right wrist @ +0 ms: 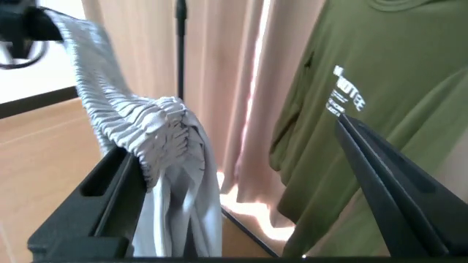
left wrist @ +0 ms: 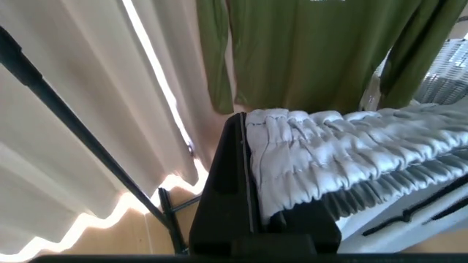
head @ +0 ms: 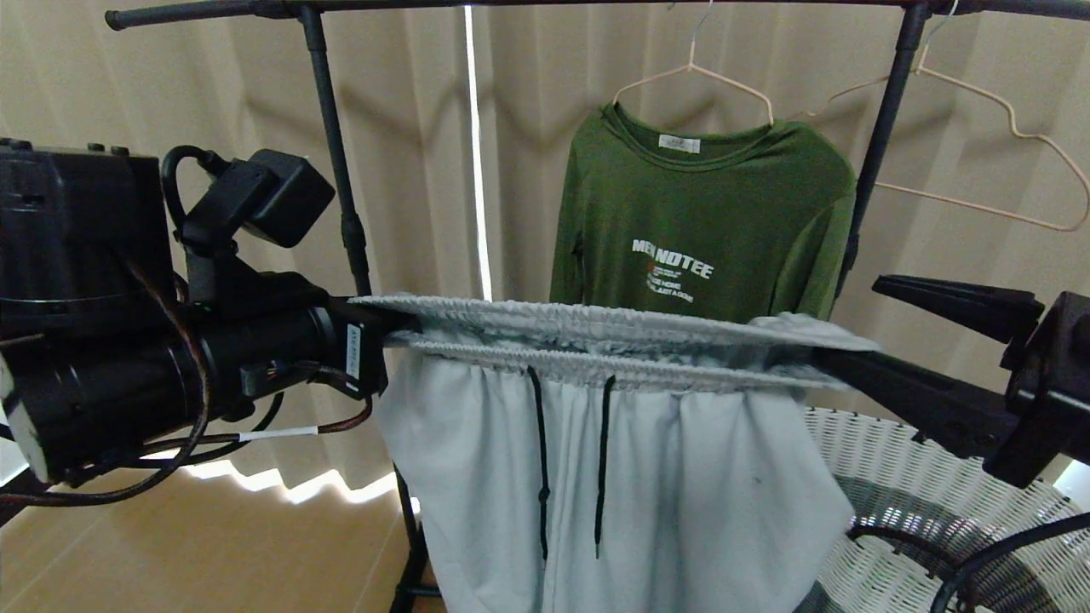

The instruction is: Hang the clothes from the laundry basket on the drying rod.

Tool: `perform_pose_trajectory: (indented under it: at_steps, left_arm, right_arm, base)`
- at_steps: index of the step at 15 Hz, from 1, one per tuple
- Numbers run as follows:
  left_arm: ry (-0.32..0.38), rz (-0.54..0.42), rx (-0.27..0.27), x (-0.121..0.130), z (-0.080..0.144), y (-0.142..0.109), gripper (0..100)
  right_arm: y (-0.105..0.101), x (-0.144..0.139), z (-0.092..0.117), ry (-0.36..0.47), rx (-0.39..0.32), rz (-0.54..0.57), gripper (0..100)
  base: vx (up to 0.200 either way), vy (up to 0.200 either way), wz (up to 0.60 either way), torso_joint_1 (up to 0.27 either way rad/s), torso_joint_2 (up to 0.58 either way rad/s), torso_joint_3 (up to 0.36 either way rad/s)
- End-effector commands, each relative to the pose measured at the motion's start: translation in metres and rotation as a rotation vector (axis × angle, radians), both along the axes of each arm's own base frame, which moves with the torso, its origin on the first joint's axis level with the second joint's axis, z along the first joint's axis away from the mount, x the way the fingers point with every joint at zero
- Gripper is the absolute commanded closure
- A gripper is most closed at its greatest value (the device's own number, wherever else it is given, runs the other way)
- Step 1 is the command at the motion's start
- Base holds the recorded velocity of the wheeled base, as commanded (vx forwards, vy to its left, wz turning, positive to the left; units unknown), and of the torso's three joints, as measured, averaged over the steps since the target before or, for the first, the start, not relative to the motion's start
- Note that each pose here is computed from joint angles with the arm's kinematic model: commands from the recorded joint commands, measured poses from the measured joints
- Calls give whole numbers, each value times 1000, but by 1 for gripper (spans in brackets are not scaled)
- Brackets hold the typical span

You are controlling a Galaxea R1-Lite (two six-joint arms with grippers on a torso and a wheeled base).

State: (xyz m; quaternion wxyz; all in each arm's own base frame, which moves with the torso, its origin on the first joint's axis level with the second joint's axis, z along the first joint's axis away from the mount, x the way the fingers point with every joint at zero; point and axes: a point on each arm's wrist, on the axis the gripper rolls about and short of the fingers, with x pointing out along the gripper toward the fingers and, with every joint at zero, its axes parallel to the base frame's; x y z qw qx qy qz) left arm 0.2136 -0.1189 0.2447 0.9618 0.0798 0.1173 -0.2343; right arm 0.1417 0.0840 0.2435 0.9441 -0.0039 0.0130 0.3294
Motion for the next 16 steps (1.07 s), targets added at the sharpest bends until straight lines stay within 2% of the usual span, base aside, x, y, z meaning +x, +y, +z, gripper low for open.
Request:
perform_pose_trajectory:
  at_steps: [1,4,6,7,9,10,11,12,13,14,16]
  left_arm:
    - [8,0,2,2,-2,-1,100]
    - [-13,16,-11,5,1,2,100]
    - [-14,32,-9,3,1,6,100]
    - [-23,62,-11,-2,2,16,100]
    - [-58,129,-38,-28,5,43,100]
    - [-72,162,-54,-42,4,55,100]
    - [-80,179,-52,-51,1,62,100]
    - [-108,196,-47,-67,0,71,100]
    - [-112,198,-45,-68,0,72,100]
    - [-165,227,-29,-92,-2,84,100]
    - [-152,309,-24,-110,-22,99,100]
  right_arm:
    - [-4,-7,-5,1,-2,14,0]
    - [-8,-18,-15,14,-8,103,0]
    - [-9,-18,-19,26,-21,95,0]
    - [-14,-18,-25,33,-41,48,0]
    - [-33,-17,-49,70,-130,-126,0]
    - [-38,-19,-64,108,-165,-173,0]
    - [-41,-23,-74,129,-197,-191,0]
    - [-45,-29,-88,138,-263,-216,0]
    - [-46,-29,-89,137,-271,-219,0]
    - [-52,-34,-98,155,-299,-261,0]
    - [-54,-36,-107,195,-312,-269,0]
  base:
    - [0,0,0,0,0,0]
    - [0,0,0,0,0,0]
    - [0,0,0,0,0,0]
    - [0,0,0,0,0,0]
    - [0,0,0,0,0,0]
    - [0,0,0,0,0,0]
    - [0,0,0,0,0,0]
    - [0,0,0,0,0,0]
    - [0,0,0,0,0,0]
    - [0,0,0,0,0,0]
    - [0,0,0,0,0,0]
